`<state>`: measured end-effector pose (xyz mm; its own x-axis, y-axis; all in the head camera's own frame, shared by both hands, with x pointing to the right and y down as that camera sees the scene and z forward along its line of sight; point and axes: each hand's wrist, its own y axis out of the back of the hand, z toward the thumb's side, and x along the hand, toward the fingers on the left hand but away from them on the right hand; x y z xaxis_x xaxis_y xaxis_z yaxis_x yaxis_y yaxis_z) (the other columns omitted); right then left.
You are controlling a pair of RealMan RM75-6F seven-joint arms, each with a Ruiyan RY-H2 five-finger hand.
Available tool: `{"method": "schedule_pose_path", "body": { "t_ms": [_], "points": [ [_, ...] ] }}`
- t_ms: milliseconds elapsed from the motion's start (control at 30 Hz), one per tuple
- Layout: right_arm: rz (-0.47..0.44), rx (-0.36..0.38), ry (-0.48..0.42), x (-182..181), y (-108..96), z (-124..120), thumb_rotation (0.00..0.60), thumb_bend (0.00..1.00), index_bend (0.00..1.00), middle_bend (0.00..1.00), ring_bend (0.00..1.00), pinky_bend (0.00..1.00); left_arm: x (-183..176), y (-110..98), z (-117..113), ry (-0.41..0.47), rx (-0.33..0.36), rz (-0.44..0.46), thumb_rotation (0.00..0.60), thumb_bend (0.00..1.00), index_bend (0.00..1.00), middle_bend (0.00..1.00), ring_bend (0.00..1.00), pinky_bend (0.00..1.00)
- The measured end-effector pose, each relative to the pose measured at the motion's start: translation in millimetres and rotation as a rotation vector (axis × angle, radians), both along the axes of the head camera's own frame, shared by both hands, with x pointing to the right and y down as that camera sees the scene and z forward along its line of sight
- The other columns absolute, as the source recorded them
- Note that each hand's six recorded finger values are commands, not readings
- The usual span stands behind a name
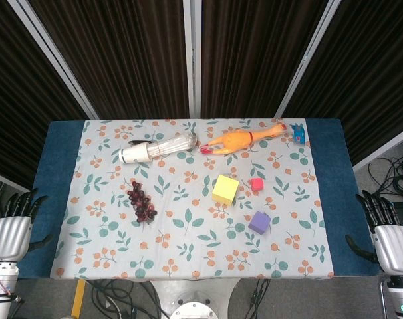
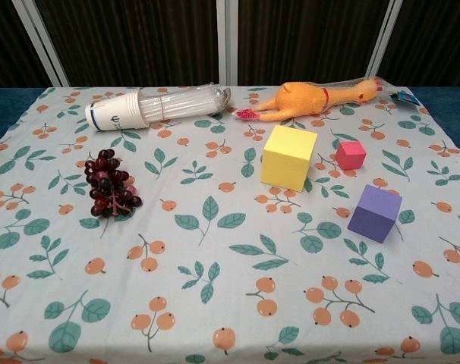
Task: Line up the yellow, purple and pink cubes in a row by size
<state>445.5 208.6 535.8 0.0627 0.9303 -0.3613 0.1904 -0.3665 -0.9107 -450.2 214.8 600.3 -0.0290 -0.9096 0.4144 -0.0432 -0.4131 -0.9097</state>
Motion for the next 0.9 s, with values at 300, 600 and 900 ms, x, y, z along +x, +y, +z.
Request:
{"method": "schedule_pose_path", "body": {
  "t_ms": [300, 600, 900],
  "points": [
    [-0.001, -0.007, 0.000, 0.7, 1.6, 0.9, 0.600, 0.19, 0.00, 0.03, 0.00, 0.00, 0.9, 0.7, -2.4, 0.001, 0.010, 0.001, 0.600, 0.16, 0.23, 0.16, 0.10, 0.05],
    [0.006, 0.015, -0.008, 3.3, 4.6, -3.7, 0.600, 0.19, 0.00, 0.04, 0.00, 0.00, 1.9, -0.1, -7.7, 0.005, 0.037, 0.004, 0.600, 0.16, 0.23, 0.16, 0.10, 0.05],
    [0.025, 0.019, -0.009, 0.0, 4.8, 1.4, 0.600, 0.18, 0.00, 0.09, 0.00, 0.00, 2.8, 1.5, -7.5, 0.008, 0.033, 0.004, 0.600, 0.16, 0.23, 0.16, 0.10, 0.05]
  ]
}}
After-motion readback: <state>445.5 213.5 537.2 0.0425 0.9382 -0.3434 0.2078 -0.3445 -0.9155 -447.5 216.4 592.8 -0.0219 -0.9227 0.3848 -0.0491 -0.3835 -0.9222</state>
